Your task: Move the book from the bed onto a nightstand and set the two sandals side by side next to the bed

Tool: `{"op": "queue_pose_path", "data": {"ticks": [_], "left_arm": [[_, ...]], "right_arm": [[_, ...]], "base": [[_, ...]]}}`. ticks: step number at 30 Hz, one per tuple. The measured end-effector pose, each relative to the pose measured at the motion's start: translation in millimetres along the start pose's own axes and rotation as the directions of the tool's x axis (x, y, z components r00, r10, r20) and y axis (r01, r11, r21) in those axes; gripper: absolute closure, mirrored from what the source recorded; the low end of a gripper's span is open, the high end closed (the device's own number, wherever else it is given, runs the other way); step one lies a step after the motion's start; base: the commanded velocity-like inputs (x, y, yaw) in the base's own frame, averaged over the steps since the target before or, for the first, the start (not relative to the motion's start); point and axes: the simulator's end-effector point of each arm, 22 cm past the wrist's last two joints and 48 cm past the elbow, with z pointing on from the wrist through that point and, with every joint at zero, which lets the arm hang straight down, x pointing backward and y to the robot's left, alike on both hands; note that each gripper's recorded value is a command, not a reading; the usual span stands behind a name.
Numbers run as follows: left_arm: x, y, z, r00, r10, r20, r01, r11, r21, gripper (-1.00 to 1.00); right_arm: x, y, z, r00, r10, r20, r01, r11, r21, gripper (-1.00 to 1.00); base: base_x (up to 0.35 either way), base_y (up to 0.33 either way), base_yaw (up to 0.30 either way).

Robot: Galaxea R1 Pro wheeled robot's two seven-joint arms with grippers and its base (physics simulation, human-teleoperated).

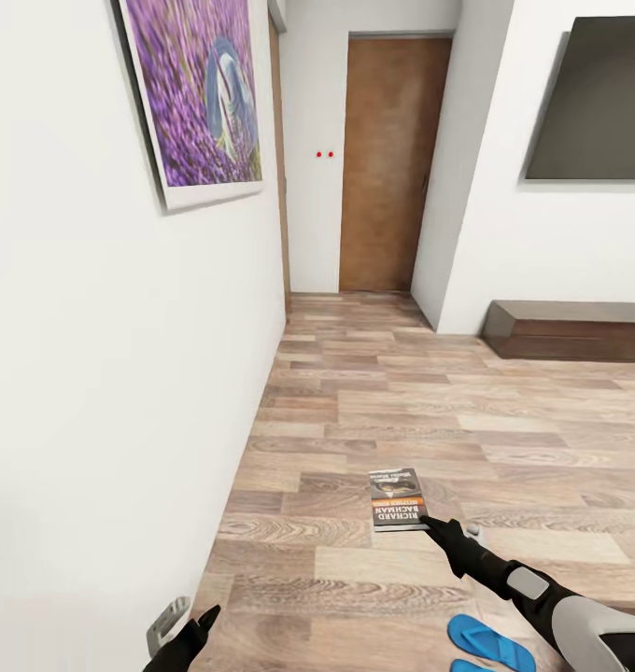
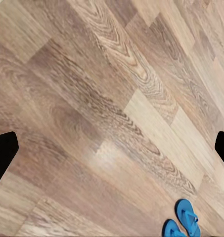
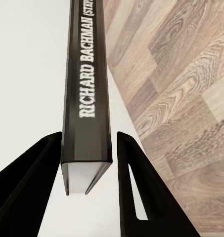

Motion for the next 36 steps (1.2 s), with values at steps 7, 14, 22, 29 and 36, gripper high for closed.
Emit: {"op": "queue_pose_path", "data": {"ticks": [7, 14, 22, 29, 36], "left_arm": [[0.0, 0.0, 0.0, 1.0, 0.0, 0.0, 0.0, 1.0, 0.0, -1.0], [0.0, 0.0, 0.0, 1.0, 0.0, 0.0, 0.0, 1.0, 0.0, -1.0], [0.0, 0.0, 0.0, 1.0, 0.0, 0.0, 0.0, 1.0, 0.0, -1.0], [0.0, 0.0, 0.0, 1.0, 0.0, 0.0, 0.0, 1.0, 0.0, -1.0], [0.0, 0.0, 0.0, 1.0, 0.0, 0.0, 0.0, 1.0, 0.0, -1.0]], "right_arm": [[0.2, -0.3, -0.1, 1.0, -0.002, -0.001, 0.002, 1.0, 0.001, 1.0], [0.2, -0.3, -0.1, 1.0, -0.002, -0.001, 0.002, 1.0, 0.001, 1.0], [0.2, -0.3, 0.0, 1.0, -0.002, -0.001, 0.002, 1.0, 0.001, 1.0], [0.2, -0.3, 0.0, 1.0, -0.002, -0.001, 0.002, 1.0, 0.001, 1.0], [0.2, -0.3, 0.0, 1.0, -0.002, -0.001, 0.002, 1.0, 0.001, 1.0]], "base": [[0.158, 0.002, -0.035], [0.158, 0.0, -0.087], [0.158, 0.0, -0.017], [0.158, 0.0, -0.003], [0.158, 0.0, 0.0]]}}
